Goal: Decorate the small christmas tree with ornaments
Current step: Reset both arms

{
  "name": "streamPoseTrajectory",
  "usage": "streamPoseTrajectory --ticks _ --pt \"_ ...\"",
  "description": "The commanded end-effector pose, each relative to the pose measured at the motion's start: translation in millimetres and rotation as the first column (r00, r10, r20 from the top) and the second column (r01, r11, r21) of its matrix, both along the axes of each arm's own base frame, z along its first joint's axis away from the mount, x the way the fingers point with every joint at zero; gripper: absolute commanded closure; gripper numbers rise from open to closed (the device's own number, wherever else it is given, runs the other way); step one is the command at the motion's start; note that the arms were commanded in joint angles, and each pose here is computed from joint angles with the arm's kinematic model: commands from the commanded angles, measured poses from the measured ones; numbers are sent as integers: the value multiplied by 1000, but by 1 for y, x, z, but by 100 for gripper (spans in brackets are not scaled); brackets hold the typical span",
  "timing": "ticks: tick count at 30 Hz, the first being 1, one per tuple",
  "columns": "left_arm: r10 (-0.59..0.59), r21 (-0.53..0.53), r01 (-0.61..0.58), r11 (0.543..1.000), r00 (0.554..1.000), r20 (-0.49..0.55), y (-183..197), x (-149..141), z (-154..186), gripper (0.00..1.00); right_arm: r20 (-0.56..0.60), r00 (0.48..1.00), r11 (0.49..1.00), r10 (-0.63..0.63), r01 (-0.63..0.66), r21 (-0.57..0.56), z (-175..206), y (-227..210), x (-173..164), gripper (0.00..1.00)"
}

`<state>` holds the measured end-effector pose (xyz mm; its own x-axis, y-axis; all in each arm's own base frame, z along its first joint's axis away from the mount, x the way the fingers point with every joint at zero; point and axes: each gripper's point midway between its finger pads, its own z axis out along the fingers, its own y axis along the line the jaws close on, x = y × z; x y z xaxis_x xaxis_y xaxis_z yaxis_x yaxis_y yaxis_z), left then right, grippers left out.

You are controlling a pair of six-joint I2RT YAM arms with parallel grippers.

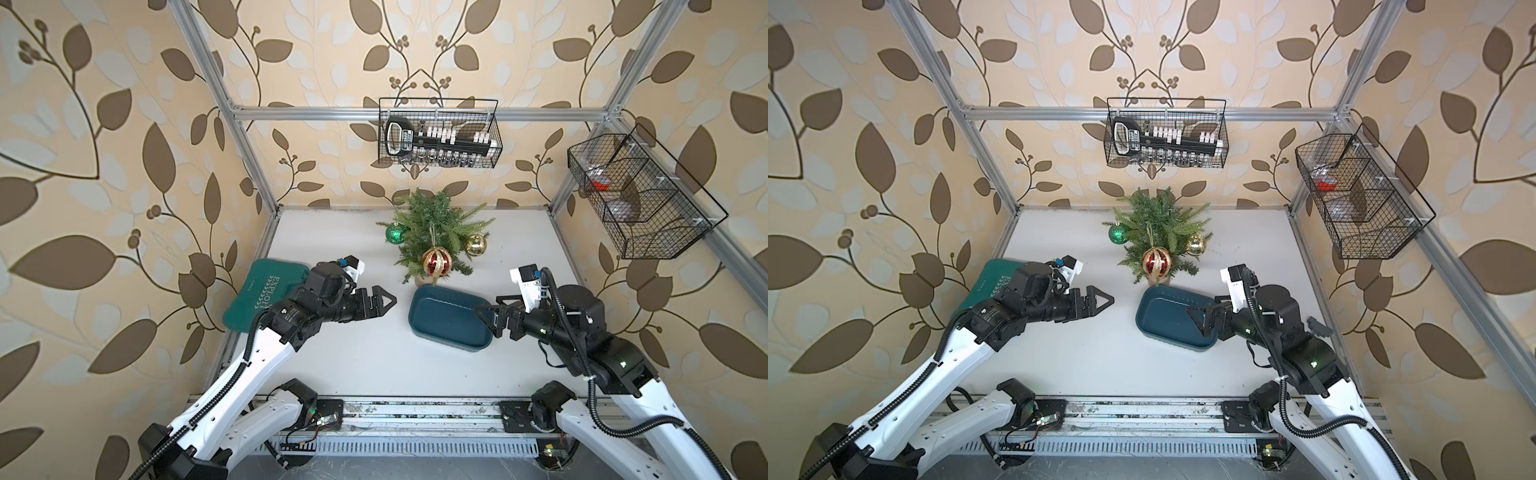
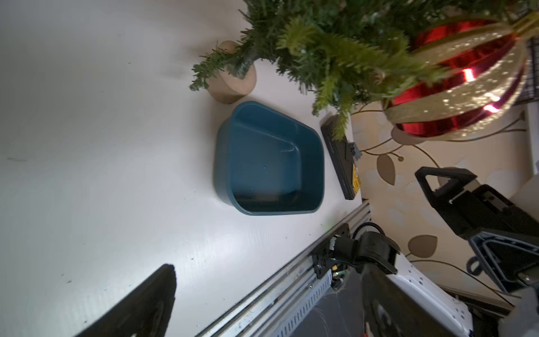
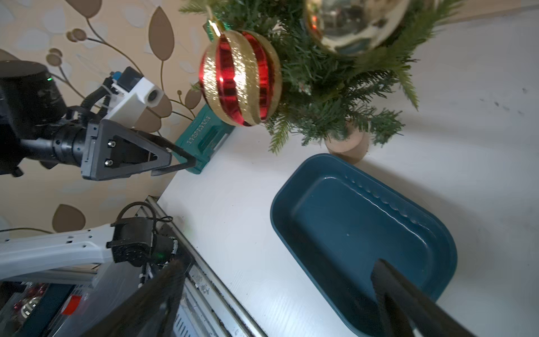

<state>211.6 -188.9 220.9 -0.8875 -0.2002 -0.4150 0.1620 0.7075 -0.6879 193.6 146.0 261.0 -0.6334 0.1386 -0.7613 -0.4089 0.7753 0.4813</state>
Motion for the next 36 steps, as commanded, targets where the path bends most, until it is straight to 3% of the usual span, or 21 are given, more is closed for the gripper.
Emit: streamPoseTrajectory --ticks 1,4,6,9,12,14,17,19,22,23,25,28,30,31,33,35,36 --pt "90 120 -91 989 996 13 21 6 -26 1 8 988 988 -154 154 -24 -27 -18 21 0" --pt "208 243 -210 947 978 33 46 20 -49 1 21 953 950 -303 303 -78 -56 -40 39 0" --pt "288 317 -303 899 953 94 65 33 -54 1 94 905 900 -415 424 -102 -64 -60 54 0" --pt "355 449 -427 785 904 238 97 57 -55 1 248 777 784 -578 613 -93 -61 -94 73 0" --pt "391 526 -534 662 844 366 130 84 -50 1 412 596 628 -689 775 -72 -51 -128 89 0" --pt "431 533 -590 606 807 403 153 101 -53 1 447 500 518 -742 850 -93 -49 -148 98 1" --pt "512 529 -659 534 751 418 190 120 -61 1 459 456 429 -763 888 -169 -55 -172 117 1" --pt "535 565 -690 453 717 448 212 128 -67 1 466 424 368 -777 906 -210 -65 -191 127 1" --pt "511 611 -690 389 713 480 230 138 -83 1 449 358 298 -819 933 -201 -81 -219 127 1" --pt "488 623 -677 392 727 484 231 143 -90 1 445 348 296 -825 937 -184 -87 -225 128 0" --pt "491 620 -694 366 710 505 235 148 -100 1 433 357 307 -828 934 -183 -101 -231 130 0" --pt "452 547 -732 406 681 575 228 161 -104 1 457 349 307 -818 937 -166 -114 -233 131 0" --pt "422 549 -728 411 686 593 227 165 -109 1 455 322 299 -830 946 -124 -123 -235 128 0" --pt "425 544 -738 399 674 604 229 165 -113 1 454 335 320 -825 941 -113 -128 -233 130 0" --pt "401 511 -749 421 659 636 226 164 -117 1 477 374 365 -795 924 -116 -129 -226 137 0" --pt "357 475 -742 473 654 667 216 166 -120 1 448 482 457 -753 873 -171 -136 -214 152 0" --pt "332 487 -722 491 672 662 212 169 -128 1 456 520 501 -723 848 -173 -136 -208 157 0"
